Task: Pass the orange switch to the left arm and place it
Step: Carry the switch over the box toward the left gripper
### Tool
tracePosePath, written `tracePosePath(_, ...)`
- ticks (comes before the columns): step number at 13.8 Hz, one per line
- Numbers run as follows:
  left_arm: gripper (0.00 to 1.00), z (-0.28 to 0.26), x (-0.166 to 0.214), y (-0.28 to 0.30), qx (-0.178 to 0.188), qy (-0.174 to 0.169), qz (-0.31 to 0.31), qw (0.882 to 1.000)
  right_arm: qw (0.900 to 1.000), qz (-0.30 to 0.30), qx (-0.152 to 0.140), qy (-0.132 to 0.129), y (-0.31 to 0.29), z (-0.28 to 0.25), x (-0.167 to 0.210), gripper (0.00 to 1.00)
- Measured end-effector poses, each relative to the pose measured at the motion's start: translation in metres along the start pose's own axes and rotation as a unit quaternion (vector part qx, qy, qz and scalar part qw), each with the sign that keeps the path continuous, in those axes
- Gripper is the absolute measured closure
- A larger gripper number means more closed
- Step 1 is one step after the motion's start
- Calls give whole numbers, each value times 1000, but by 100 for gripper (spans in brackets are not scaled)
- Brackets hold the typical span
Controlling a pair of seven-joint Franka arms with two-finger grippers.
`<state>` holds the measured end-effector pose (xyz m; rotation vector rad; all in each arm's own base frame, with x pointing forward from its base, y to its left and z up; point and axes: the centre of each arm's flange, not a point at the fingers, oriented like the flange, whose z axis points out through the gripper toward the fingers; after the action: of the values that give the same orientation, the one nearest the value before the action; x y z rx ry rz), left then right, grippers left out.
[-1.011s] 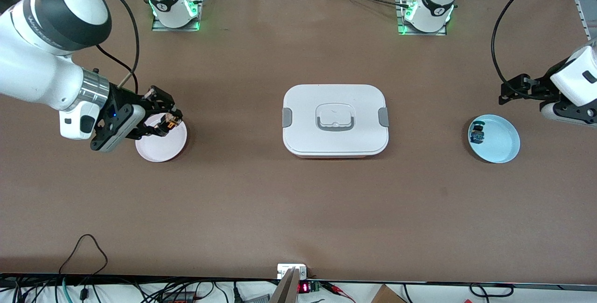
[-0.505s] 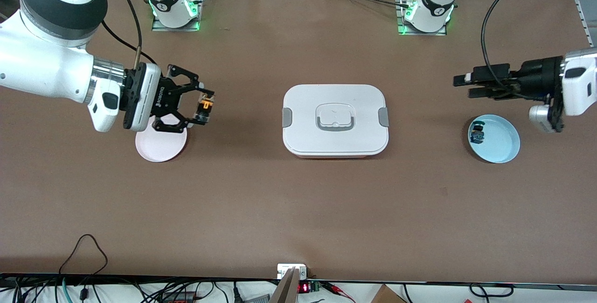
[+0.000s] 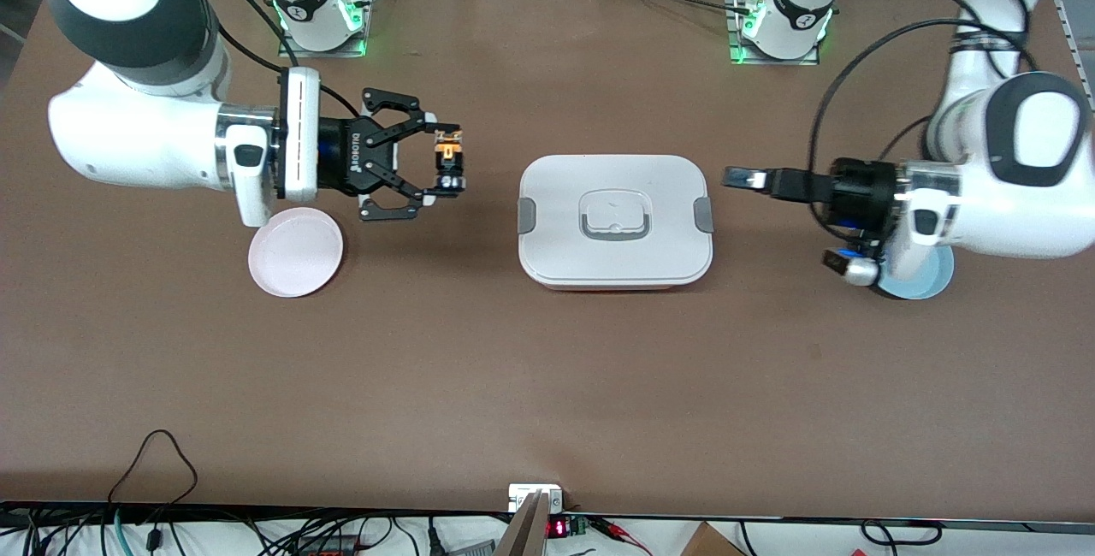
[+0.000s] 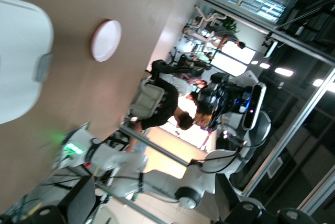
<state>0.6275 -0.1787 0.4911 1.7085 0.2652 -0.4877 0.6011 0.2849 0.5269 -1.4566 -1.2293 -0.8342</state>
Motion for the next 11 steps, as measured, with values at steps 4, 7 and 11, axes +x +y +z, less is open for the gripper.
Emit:
tracePosePath(4,0,96,-15,30,-23,48,-26,998,998,7,15,57,3,38,-8,28)
tracePosePath(7,0,153,-39,44,-27,71,-42,996,997,14,5,69,-1,58,-6,28)
tracePosePath(11,0,167,-46,43,-25,72,-48,996,997,27,-4,74,-9,95,-10,28)
